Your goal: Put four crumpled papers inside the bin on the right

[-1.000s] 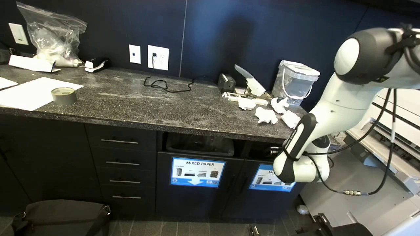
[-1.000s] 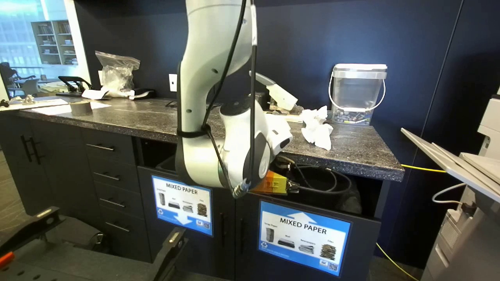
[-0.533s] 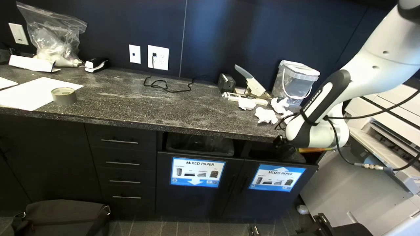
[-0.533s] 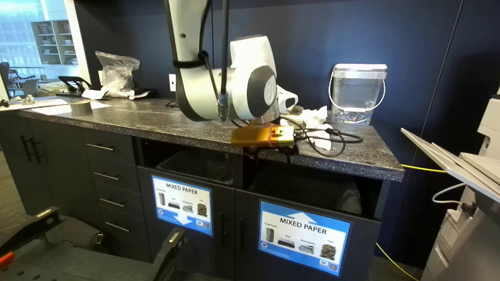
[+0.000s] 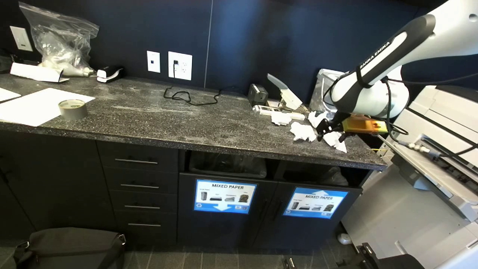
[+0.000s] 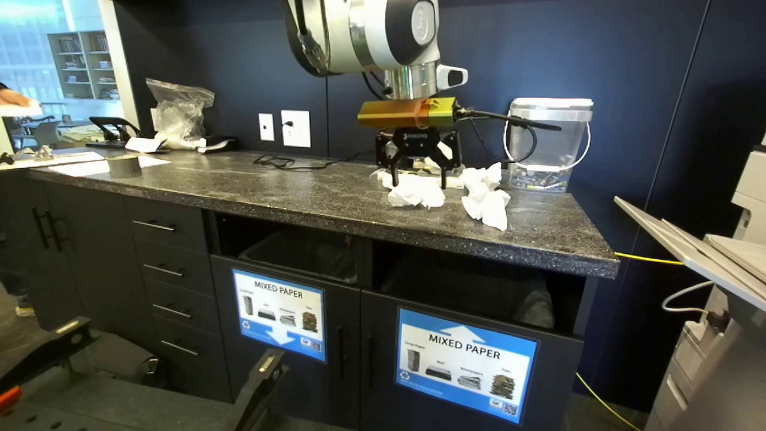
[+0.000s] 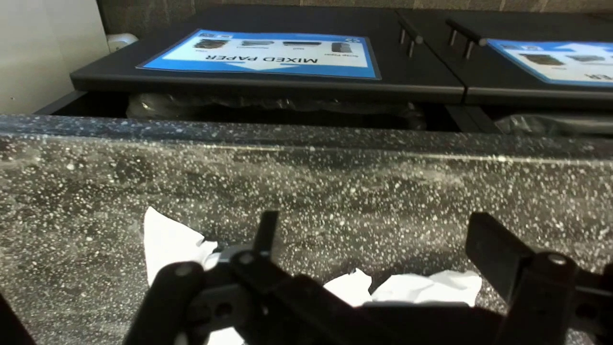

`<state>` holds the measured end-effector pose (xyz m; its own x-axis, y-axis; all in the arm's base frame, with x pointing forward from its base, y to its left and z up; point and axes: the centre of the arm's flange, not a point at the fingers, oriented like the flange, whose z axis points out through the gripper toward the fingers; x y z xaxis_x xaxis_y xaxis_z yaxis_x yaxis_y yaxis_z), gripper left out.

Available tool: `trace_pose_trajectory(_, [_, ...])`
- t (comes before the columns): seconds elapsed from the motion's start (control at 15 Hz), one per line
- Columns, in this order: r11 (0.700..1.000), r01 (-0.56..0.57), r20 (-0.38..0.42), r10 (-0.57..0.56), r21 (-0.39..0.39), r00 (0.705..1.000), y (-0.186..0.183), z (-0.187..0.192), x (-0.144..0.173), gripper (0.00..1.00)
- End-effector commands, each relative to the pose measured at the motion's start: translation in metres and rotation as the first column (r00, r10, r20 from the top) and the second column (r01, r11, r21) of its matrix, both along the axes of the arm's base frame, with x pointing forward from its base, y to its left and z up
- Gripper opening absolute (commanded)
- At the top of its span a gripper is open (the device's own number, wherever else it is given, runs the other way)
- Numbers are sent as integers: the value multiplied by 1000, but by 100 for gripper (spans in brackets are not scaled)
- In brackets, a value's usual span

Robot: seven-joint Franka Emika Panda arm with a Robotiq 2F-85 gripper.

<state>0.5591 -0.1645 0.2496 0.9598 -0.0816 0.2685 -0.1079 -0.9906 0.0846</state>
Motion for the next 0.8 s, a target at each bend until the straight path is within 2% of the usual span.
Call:
trace_pose_trajectory(0.0, [995,88,2,-88,48,996,-5,13,55,100])
trace_pose_trajectory(0.33, [983,169,34,-172,77,984,2,3,110,100])
trace_pose_trajectory(0.73, [979,154,45,-161,132,986,8,-15,154,100])
